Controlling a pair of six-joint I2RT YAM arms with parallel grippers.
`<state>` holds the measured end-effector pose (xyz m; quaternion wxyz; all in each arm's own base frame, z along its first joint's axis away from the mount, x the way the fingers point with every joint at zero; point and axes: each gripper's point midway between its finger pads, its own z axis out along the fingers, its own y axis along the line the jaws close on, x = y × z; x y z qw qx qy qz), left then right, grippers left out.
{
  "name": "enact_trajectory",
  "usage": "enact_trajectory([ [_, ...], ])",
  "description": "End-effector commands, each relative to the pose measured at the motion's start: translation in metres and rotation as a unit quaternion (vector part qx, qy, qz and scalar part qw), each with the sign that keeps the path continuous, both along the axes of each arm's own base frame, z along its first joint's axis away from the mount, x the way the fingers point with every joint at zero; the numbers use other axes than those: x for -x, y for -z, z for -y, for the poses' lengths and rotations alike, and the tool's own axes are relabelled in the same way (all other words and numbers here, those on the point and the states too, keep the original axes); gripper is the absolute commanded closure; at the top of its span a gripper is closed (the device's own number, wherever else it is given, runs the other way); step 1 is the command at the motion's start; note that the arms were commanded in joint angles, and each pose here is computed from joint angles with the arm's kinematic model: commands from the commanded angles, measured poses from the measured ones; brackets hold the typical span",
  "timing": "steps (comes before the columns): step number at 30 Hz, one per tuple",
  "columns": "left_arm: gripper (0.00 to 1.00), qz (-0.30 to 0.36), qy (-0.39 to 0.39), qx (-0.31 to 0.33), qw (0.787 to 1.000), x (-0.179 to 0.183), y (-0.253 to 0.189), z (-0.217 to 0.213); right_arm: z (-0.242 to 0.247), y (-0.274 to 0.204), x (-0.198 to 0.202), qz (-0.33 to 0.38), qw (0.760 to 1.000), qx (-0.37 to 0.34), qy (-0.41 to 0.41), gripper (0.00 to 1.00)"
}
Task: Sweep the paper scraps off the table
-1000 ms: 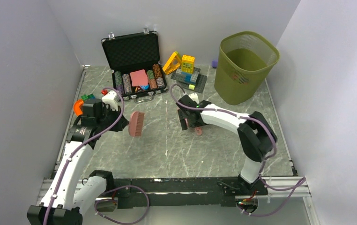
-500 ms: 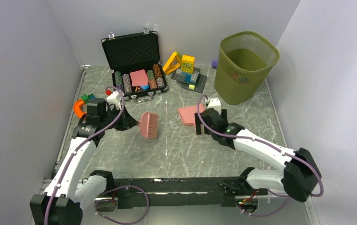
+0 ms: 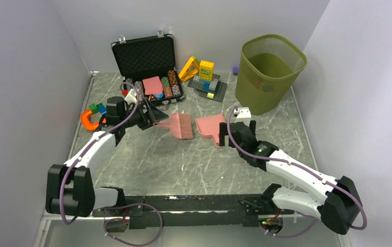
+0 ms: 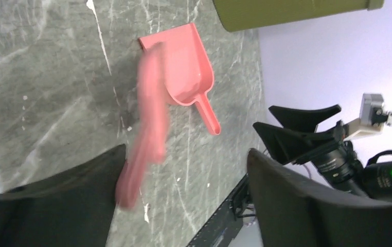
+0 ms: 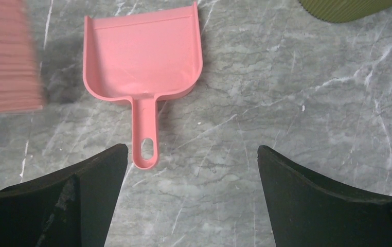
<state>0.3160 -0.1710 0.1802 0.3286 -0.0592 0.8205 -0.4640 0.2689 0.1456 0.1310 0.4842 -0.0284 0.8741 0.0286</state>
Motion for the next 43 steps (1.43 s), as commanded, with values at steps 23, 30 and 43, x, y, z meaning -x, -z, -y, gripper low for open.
enact_trajectory([
  [23,0.01,0.191,-0.186,-0.207,0.941,0.070,-0.072,-0.095,0.019,-0.090,0.026,0.117,0.981,-0.152,0.014,0.00],
  [30,0.01,0.205,-0.202,-0.174,0.942,0.090,-0.054,-0.095,0.035,-0.082,0.038,0.143,0.973,-0.178,0.026,0.00],
  [43,0.01,0.239,-0.187,-0.178,0.936,0.112,-0.073,-0.094,0.035,-0.076,0.043,0.122,0.976,-0.177,0.026,0.00],
])
